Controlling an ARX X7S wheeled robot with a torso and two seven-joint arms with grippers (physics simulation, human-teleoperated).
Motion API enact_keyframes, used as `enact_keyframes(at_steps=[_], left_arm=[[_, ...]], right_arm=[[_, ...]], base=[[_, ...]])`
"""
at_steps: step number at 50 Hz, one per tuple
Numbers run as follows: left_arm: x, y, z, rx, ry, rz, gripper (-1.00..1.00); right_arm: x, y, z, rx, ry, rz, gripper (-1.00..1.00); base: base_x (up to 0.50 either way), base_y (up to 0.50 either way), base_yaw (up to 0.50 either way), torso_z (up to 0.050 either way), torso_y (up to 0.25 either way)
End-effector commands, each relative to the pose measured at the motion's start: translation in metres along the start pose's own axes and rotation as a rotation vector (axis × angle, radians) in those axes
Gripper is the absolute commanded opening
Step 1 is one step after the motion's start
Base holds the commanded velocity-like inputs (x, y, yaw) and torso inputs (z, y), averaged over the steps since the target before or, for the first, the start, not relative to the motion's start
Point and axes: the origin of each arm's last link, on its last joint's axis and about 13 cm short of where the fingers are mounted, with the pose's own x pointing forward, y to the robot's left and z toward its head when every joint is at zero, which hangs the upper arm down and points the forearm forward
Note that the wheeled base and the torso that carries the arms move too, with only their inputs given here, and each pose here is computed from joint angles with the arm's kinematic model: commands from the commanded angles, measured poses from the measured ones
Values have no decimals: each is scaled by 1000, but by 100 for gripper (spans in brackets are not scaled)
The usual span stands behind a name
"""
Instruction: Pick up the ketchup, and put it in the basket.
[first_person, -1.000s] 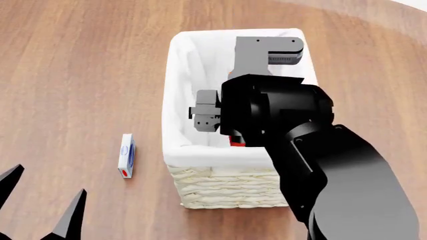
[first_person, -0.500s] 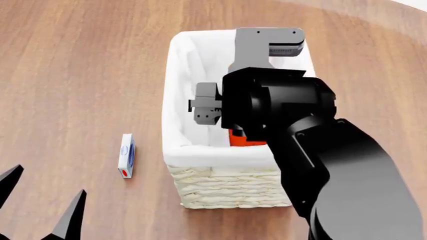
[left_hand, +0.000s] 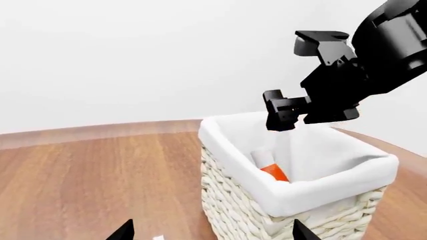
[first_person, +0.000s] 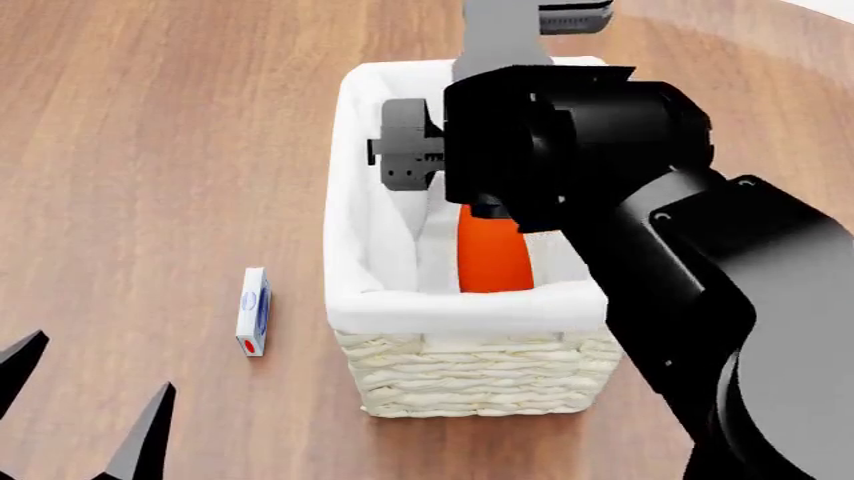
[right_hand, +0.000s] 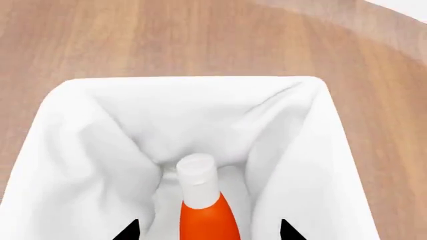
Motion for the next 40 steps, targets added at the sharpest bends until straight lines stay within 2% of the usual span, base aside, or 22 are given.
enact_keyframes(at_steps=[1, 16, 19, 20, 21, 23, 24, 27, 29, 33, 38, 40], left_arm=[[5, 3, 5, -36, -86, -9, 100], [6, 0, 5, -32, -82, -18, 100], [6, 0, 5, -32, -79, -20, 100], [6, 0, 4, -32, -77, -21, 100], [6, 0, 5, -32, -78, -22, 100], [6, 0, 6, -32, -79, -23, 100], [6, 0, 6, -31, -78, -21, 100], [6, -1, 6, -30, -78, -22, 100], [7, -1, 6, -30, -77, -24, 100], [7, -2, 6, -30, -76, -28, 100], [6, -3, 6, -32, -78, -32, 100], [7, -3, 7, -33, -78, -33, 100]], right_arm=[[-28, -3, 11, 7, -93, 57, 100], [-48, -16, -11, 36, -213, 128, 100], [-51, -18, -19, 14, -261, 111, 100], [-53, -19, -22, 19, -328, 112, 100], [-55, -20, -24, -12, -398, 125, 100], [-58, -22, -27, -82, -484, 61, 100], [-62, -24, -29, -80, -557, 76, 100], [-67, -27, -33, -111, -630, 20, 100], [-73, -29, -40, -153, -721, 48, 100], [-78, -31, -49, -189, -803, 10, 100], [-88, -35, -64, -295, -951, -46, 100], [-89, -35, -68, -314, -971, -59, 100]], base=[[0, 0, 0, 0, 0], [0, 0, 0, 0, 0], [0, 0, 0, 0, 0], [0, 0, 0, 0, 0], [0, 0, 0, 0, 0], [0, 0, 0, 0, 0], [0, 0, 0, 0, 0], [0, 0, 0, 0, 0], [0, 0, 0, 0, 0], [0, 0, 0, 0, 0], [0, 0, 0, 0, 0], [0, 0, 0, 0, 0]])
